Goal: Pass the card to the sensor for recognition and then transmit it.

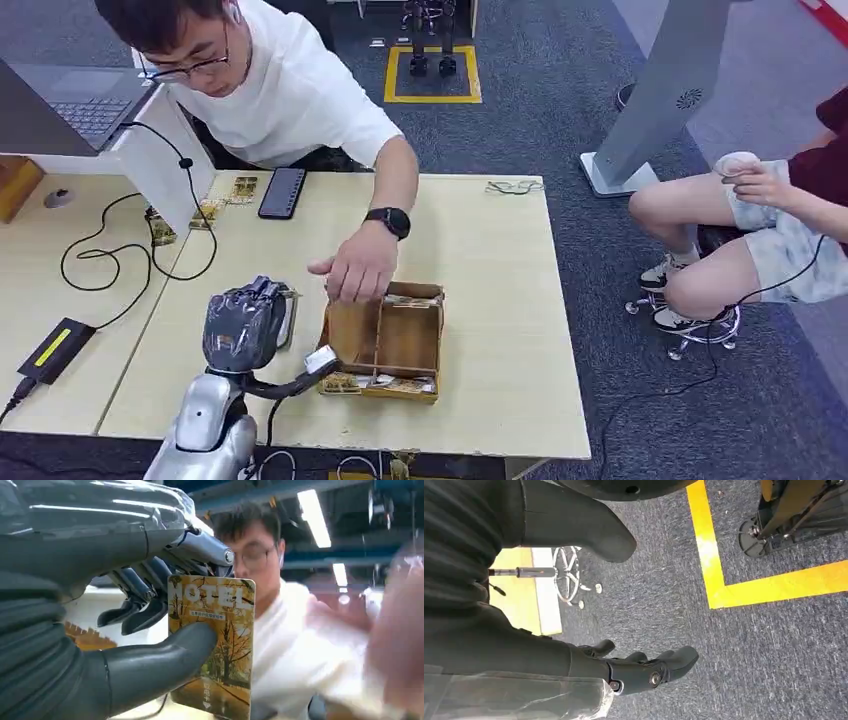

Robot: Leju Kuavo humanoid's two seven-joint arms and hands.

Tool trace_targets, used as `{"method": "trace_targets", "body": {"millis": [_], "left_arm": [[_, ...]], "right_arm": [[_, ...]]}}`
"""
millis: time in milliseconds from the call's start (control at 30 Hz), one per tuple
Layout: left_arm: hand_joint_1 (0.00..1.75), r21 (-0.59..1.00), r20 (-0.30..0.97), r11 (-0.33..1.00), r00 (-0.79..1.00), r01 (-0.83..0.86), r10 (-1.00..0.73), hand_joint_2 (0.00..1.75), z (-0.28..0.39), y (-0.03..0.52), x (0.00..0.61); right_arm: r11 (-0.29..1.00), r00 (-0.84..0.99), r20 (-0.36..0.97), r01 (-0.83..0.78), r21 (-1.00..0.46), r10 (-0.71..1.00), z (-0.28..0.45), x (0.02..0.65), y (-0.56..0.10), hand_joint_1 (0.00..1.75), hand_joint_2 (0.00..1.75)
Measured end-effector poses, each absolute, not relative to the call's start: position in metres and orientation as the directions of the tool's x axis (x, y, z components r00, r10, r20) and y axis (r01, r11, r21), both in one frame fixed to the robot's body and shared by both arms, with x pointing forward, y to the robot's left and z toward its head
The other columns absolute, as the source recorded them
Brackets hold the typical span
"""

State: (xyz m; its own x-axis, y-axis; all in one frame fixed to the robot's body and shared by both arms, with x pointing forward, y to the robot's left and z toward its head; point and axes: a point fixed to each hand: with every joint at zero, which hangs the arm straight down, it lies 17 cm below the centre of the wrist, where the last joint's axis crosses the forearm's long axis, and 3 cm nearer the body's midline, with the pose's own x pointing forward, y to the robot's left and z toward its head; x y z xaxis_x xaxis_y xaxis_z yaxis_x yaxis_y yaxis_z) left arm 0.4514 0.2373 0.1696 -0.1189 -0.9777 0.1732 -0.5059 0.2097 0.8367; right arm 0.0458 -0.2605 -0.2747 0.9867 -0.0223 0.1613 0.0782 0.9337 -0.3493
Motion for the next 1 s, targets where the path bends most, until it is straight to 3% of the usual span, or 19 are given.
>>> {"method": "trace_targets", "body": {"millis": [567,1000], "left_arm": [[1.75,0.676,0.311,0.366,-0.202,-0.64,-0.929,1.75,0.247,0.234,0.452],[1.75,0.692,0.296,0.306,-0.129,-0.654,-0.946,1.75,0.263,0.246,0.492]], "right_arm": [[0.934,0.986,0.166,0.071,-0.351,-0.012,-0.274,0.048,-0.26,0.0,1.75],[0.938,0.984,0.174,0.036,-0.344,0.026,-0.274,0.053,-0.257,0.0,1.75]]}}
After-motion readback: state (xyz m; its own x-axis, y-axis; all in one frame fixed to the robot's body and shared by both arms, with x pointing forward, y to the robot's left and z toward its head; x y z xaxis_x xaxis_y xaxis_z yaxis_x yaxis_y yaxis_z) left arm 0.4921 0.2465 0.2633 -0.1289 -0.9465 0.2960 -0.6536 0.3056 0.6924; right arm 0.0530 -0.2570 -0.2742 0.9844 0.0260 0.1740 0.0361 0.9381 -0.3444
